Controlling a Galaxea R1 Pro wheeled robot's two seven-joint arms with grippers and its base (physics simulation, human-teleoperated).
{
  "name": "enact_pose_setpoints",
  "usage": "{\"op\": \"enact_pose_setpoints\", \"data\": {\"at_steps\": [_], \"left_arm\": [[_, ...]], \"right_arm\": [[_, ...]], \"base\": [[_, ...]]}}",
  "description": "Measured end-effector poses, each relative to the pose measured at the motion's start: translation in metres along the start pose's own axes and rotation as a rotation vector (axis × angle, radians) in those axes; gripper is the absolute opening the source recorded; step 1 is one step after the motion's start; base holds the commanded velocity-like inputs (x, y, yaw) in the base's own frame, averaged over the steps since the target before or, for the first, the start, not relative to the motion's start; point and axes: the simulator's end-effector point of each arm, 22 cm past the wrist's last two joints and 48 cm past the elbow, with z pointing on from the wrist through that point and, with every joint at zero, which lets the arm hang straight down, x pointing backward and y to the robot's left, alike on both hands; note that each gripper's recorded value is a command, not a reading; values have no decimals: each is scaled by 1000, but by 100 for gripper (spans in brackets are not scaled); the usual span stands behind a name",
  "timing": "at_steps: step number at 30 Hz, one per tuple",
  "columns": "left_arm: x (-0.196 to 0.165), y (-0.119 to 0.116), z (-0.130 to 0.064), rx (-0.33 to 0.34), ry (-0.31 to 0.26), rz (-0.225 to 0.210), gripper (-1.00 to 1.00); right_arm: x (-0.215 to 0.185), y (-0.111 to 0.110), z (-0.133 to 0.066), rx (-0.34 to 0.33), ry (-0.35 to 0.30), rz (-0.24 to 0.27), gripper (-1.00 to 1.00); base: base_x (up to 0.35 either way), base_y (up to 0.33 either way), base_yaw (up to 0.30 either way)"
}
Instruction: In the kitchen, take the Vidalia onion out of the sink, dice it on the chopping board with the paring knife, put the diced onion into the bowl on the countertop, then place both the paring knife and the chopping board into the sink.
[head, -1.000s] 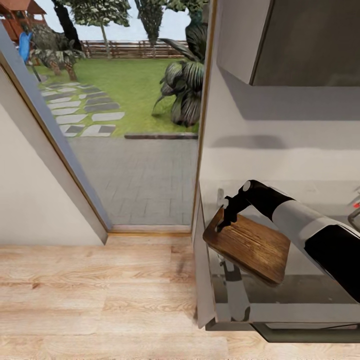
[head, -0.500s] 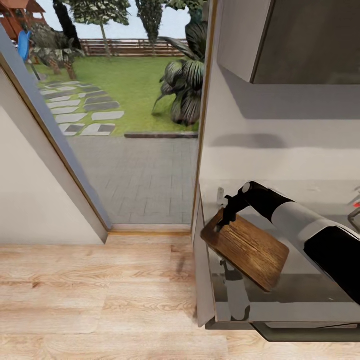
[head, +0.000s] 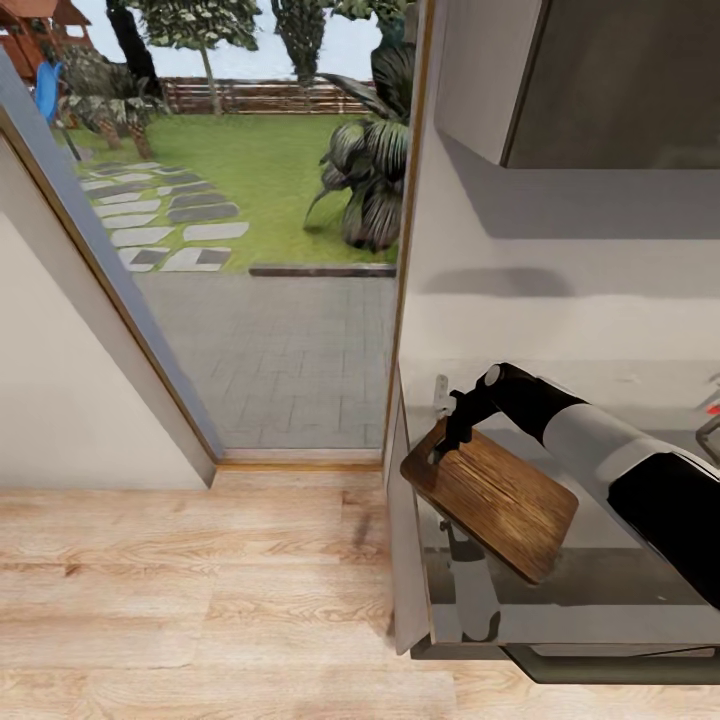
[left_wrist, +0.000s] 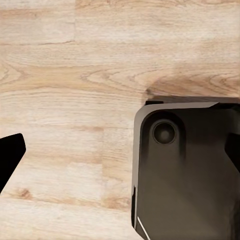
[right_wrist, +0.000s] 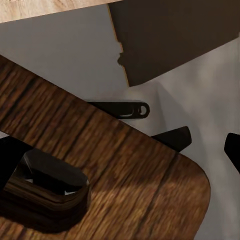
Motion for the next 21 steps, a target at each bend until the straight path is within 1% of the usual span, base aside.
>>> {"op": "enact_pose_setpoints", "data": {"at_steps": [21], "left_arm": [[0, 0, 0, 0, 0, 0, 100]], "right_arm": [[0, 0, 0, 1, 3, -4, 100]], "base": [[0, 0, 0]]}}
